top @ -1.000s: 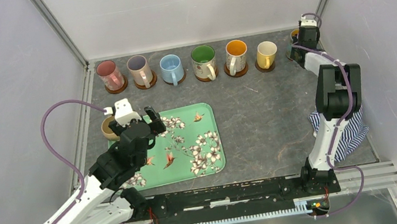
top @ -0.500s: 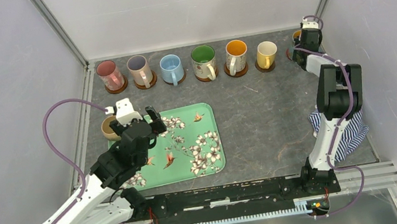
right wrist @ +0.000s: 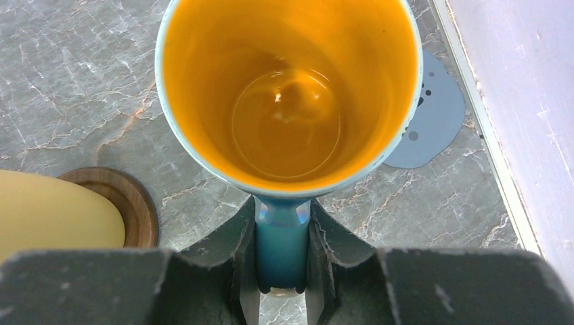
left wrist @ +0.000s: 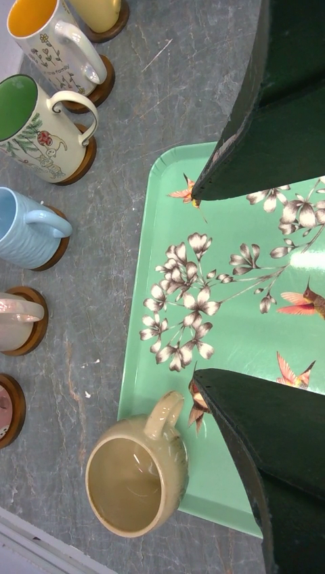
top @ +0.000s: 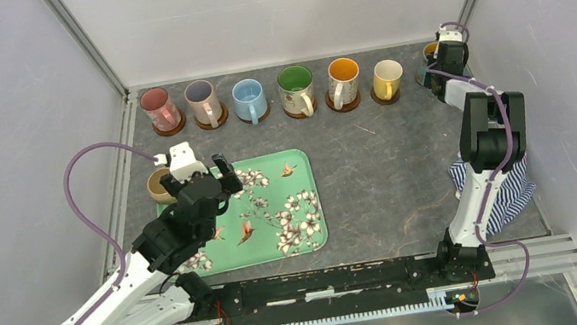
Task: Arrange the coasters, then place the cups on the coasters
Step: Place the cup on the coaster.
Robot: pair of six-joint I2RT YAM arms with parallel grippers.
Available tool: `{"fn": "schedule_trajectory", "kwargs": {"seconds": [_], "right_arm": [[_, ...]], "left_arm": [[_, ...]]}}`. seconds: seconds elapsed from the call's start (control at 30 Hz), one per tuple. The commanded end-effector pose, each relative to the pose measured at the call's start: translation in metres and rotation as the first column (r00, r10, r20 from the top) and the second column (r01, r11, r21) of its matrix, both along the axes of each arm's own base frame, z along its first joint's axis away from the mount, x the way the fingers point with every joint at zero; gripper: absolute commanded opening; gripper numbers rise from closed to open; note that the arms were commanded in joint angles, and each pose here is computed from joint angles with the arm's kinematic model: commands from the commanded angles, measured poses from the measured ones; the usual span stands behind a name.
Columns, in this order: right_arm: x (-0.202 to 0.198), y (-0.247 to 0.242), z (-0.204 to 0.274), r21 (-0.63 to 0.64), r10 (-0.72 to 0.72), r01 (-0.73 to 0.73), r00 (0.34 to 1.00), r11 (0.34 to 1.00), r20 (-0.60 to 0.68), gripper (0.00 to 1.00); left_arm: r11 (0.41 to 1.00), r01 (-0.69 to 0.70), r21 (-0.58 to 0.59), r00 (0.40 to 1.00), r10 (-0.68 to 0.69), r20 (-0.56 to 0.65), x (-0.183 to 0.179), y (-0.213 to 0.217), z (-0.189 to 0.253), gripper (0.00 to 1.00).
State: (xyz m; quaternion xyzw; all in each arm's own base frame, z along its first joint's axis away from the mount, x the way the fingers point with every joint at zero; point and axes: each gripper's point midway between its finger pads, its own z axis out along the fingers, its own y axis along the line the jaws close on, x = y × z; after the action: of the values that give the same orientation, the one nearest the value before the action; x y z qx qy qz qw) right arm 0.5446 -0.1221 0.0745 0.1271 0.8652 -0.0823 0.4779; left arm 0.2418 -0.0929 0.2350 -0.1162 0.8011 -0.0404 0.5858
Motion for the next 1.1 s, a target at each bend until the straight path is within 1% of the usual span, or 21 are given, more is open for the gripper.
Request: {"fn": "schedule_trajectory", "kwargs": {"seconds": [0.0, 0.2, 0.4, 0.43, 0.83, 0.9, 1.07], "right_arm": [[0.031, 0.001, 0.037, -0.006, 0.033, -0.033, 0.991, 0.999, 0.133, 0.0], [0.032, 0.013, 0.03, 0.044, 0.071, -0.076, 0.99, 0.996, 0.122, 0.0], [0.03, 0.018, 0.03, 0.059, 0.074, -0.081, 0.991, 0.995, 0.115, 0.0], [0.032, 0.023, 0.032, 0.069, 0.096, -0.105, 0.988, 0.992, 0.12, 0.0], [0.032, 0.025, 0.032, 0.057, 0.099, -0.105, 0.99, 0.993, 0.096, 0.0], [0.03, 0.02, 0.031, 0.045, 0.075, -0.079, 0.993, 0.996, 0.089, 0.0], [0.028, 0.016, 0.032, 0.032, 0.059, -0.062, 0.995, 0.998, 0.081, 0.08]], "left_arm": [[1.0, -0.024, 0.012, 0.999, 0.024, 0.032, 0.003, 0.005, 0.008, 1.0], [1.0, -0.022, 0.012, 0.999, 0.022, 0.031, 0.004, 0.005, 0.008, 1.0], [1.0, -0.024, 0.007, 0.999, 0.023, 0.035, 0.003, 0.005, 0.009, 1.0], [1.0, -0.023, 0.006, 0.999, 0.022, 0.036, 0.003, 0.005, 0.009, 1.0], [1.0, -0.024, 0.005, 0.999, 0.024, 0.038, 0.003, 0.006, 0.01, 1.0], [1.0, -0.023, 0.003, 0.999, 0.023, 0.038, 0.003, 0.006, 0.01, 1.0], [1.0, -0.022, 0.002, 0.999, 0.022, 0.039, 0.002, 0.006, 0.01, 1.0]]}}
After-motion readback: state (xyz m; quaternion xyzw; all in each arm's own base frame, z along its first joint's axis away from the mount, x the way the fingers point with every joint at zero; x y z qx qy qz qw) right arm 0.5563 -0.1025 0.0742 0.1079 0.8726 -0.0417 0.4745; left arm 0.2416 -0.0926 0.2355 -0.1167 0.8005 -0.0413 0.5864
